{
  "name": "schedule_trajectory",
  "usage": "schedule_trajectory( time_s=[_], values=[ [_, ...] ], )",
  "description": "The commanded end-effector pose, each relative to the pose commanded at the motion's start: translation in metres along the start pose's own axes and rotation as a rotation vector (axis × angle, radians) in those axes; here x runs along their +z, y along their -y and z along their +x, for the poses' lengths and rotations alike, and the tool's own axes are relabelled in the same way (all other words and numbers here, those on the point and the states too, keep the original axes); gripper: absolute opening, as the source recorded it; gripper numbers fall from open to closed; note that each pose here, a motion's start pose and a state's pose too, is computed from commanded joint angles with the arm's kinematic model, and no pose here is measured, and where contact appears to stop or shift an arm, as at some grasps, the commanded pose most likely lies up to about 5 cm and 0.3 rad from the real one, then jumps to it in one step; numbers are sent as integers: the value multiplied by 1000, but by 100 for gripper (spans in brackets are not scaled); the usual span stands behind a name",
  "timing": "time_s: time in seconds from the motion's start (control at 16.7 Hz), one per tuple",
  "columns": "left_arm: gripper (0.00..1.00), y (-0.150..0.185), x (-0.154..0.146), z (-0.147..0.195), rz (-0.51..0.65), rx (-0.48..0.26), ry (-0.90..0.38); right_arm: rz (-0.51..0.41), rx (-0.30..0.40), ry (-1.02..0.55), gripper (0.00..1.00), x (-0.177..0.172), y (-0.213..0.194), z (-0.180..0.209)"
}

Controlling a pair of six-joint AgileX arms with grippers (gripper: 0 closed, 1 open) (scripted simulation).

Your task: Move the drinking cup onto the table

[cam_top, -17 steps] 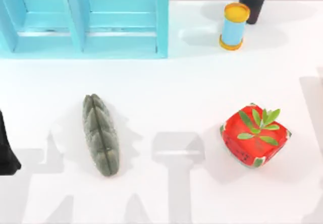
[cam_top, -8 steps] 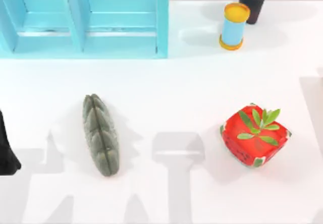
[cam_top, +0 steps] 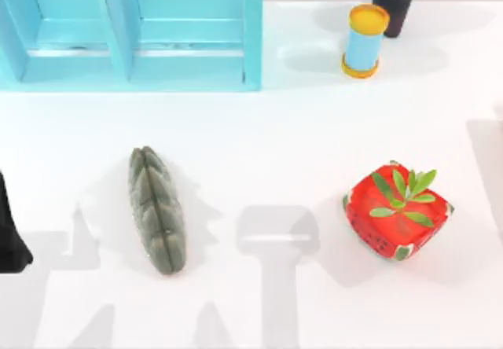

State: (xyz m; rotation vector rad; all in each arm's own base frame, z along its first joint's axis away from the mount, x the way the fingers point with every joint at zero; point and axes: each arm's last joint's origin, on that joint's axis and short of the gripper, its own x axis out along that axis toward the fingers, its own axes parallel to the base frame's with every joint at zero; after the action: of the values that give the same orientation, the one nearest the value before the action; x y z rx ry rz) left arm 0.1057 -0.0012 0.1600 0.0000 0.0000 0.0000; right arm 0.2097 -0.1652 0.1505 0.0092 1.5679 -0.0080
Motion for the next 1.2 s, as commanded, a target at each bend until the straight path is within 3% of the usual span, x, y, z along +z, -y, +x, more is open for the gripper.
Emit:
schedule_trajectory(
  time_s=[0.24,1.02,1.2],
  values=[
    [100,0,0,0,0,0,0,0,1,-1,100,0,0,1],
    [100,0,0,0,0,0,0,0,1,-1,2,0,0,1],
    [100,0,0,0,0,0,0,0,1,-1,0,0,0,1]
  ],
)
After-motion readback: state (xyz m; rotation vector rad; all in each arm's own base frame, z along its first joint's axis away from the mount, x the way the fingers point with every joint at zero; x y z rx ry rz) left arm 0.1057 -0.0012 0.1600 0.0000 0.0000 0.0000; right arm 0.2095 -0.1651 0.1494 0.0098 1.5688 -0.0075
